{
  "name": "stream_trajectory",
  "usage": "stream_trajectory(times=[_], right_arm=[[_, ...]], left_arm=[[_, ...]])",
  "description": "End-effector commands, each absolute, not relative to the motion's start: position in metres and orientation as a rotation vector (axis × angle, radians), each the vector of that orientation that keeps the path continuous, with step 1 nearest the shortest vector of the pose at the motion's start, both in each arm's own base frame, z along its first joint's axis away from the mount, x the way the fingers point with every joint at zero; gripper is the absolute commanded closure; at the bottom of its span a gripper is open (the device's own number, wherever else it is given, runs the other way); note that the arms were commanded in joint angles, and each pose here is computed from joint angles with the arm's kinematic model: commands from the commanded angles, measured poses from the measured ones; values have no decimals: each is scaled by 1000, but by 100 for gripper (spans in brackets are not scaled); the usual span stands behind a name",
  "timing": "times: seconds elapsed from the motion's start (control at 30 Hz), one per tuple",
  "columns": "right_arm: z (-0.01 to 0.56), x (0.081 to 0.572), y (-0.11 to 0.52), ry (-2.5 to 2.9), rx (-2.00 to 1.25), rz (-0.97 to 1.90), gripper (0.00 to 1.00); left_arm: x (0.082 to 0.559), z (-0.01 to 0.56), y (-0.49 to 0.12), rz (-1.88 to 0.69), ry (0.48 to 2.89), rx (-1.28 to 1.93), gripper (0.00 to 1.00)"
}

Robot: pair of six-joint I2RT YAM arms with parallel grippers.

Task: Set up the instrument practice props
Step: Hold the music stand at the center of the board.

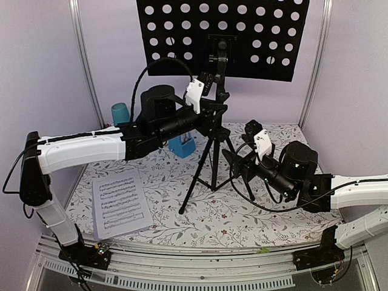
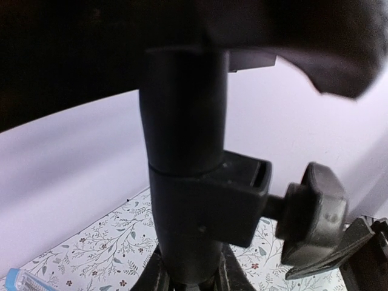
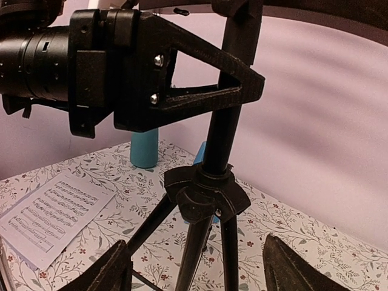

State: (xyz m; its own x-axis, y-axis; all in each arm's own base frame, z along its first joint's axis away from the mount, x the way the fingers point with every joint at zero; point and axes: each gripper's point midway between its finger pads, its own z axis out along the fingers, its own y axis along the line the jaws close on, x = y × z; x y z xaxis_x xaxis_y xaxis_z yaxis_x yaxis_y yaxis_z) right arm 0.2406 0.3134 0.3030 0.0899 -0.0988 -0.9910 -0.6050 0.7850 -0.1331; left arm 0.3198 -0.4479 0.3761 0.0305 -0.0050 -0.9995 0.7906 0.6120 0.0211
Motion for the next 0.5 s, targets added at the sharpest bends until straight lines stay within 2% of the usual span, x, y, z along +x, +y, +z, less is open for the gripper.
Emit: stream_trajectory(times=[0.0,0.33,0.47], right_arm=[[304,246,315,1431,-640,315,28],[308,263,337,1355,-738,138,31],[311,268,337,1373,-709,130,38]], left_arm=[[329,387,-437,-585,1363,689,100],[325,381,-443,-612,1378,726,100],[324,381,-444,-623,1378,732,100]])
